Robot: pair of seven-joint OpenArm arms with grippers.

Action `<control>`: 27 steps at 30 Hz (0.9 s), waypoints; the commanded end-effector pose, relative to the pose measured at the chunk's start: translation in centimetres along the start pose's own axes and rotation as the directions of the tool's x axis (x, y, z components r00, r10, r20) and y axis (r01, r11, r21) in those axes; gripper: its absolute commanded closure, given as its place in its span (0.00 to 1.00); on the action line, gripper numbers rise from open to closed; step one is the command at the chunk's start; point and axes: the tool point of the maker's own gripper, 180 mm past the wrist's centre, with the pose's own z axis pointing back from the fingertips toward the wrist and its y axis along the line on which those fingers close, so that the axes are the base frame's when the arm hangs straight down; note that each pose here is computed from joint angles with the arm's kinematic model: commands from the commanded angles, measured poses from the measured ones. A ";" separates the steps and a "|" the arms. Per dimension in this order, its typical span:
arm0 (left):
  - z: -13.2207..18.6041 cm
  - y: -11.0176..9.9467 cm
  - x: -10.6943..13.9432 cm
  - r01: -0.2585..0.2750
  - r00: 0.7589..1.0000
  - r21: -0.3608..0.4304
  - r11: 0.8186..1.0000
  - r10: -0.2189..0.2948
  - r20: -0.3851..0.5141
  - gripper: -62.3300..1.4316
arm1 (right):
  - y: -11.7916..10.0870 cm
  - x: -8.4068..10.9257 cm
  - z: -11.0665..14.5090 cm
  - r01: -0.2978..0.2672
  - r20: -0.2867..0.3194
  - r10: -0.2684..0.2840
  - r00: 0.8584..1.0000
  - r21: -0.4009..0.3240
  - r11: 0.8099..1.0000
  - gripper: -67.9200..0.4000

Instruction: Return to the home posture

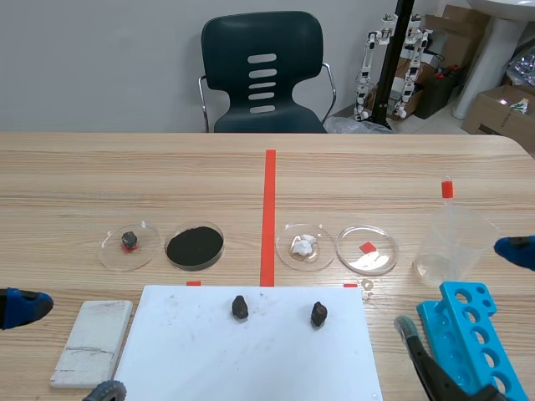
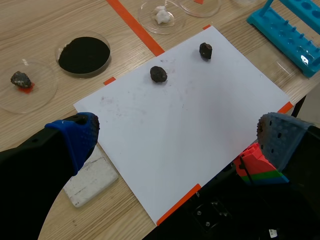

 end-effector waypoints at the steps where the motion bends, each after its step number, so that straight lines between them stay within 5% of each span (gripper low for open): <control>1: -0.1 0.0 0.9 -0.004 0.999 0.004 1.000 0.004 0.033 0.00 | 0.3 1.2 0.0 -0.004 0.034 0.003 0.999 0.025 1.000 0.00; 15: -0.1 0.0 0.9 -0.004 0.999 0.004 1.000 0.004 0.033 0.00 | 0.6 1.3 1.3 0.071 0.013 -0.074 0.997 0.144 0.987 0.00; 27: -0.1 0.0 0.9 -0.004 0.999 0.004 1.000 0.004 0.033 0.00 | 0.9 1.4 1.8 0.043 0.006 -0.045 0.999 0.213 0.976 0.00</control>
